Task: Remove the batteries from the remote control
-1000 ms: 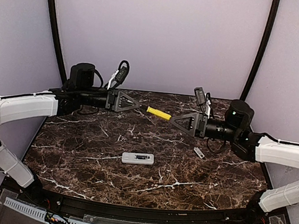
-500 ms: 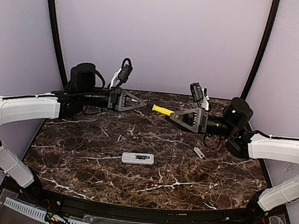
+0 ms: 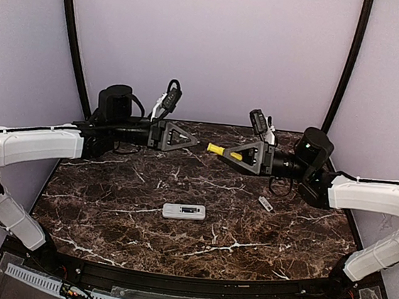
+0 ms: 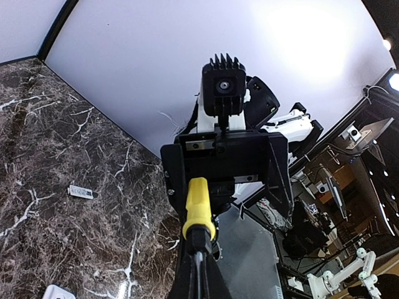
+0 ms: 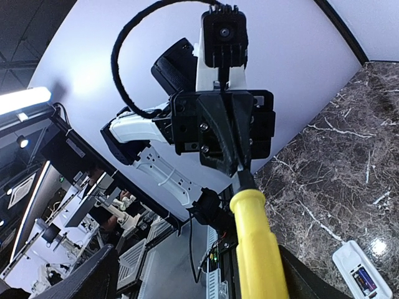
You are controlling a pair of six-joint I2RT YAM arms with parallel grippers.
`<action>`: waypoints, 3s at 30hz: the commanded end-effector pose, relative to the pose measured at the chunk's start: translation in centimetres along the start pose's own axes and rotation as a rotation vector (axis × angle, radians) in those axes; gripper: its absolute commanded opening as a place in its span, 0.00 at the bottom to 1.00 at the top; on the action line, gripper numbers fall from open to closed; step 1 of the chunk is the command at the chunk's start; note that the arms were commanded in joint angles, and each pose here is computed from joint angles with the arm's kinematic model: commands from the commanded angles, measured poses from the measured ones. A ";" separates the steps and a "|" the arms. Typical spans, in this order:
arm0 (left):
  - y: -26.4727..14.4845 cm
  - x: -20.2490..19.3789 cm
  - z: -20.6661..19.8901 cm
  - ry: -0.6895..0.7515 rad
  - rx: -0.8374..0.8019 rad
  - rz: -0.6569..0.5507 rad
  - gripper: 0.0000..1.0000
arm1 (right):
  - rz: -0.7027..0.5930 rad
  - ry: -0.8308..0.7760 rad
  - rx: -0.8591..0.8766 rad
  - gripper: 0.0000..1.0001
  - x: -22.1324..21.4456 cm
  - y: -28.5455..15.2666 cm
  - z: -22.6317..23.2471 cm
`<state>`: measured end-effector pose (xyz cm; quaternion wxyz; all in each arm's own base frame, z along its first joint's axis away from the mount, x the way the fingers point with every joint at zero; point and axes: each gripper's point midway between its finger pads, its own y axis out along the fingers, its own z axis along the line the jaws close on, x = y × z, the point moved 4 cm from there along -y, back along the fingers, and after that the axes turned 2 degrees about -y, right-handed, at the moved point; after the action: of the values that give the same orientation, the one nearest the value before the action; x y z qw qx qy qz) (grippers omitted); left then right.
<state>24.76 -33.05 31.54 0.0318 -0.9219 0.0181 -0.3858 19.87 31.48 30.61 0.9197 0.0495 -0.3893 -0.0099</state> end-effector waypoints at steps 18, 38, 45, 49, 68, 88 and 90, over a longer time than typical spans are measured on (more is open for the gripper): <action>0.2 -0.1 -0.1 0.039 0.068 -0.026 0.00 | -0.005 -0.045 -0.047 0.39 1.7 2.2 0.1; -0.5 -0.1 0.2 0.034 0.114 -0.091 0.00 | -0.023 -0.046 -0.048 0.42 1.8 2.2 0.3; -0.9 -0.1 0.2 0.013 0.109 -0.136 0.00 | -0.022 -0.040 -0.053 0.56 1.7 2.4 -0.1; -1.0 0.1 0.1 0.010 0.104 -0.145 0.00 | -0.023 -0.047 -0.055 0.55 1.7 2.3 -0.1; -1.3 -0.1 0.2 -0.004 0.117 -0.170 0.00 | -0.015 -0.052 -0.067 0.32 1.4 2.2 -0.1; -1.4 -1.1 1.3 -0.010 0.172 -0.138 0.17 | 0.022 -0.055 -0.125 0.00 0.6 2.2 -0.3; -1.6 -1.3 1.2 0.001 0.188 -0.123 0.23 | 0.023 -0.064 -0.149 0.00 0.6 2.0 -0.4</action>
<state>24.48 -32.17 30.62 0.0608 -0.9211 -0.0618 -0.3795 21.16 33.62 29.63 0.9178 -0.0208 -0.3956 -0.0265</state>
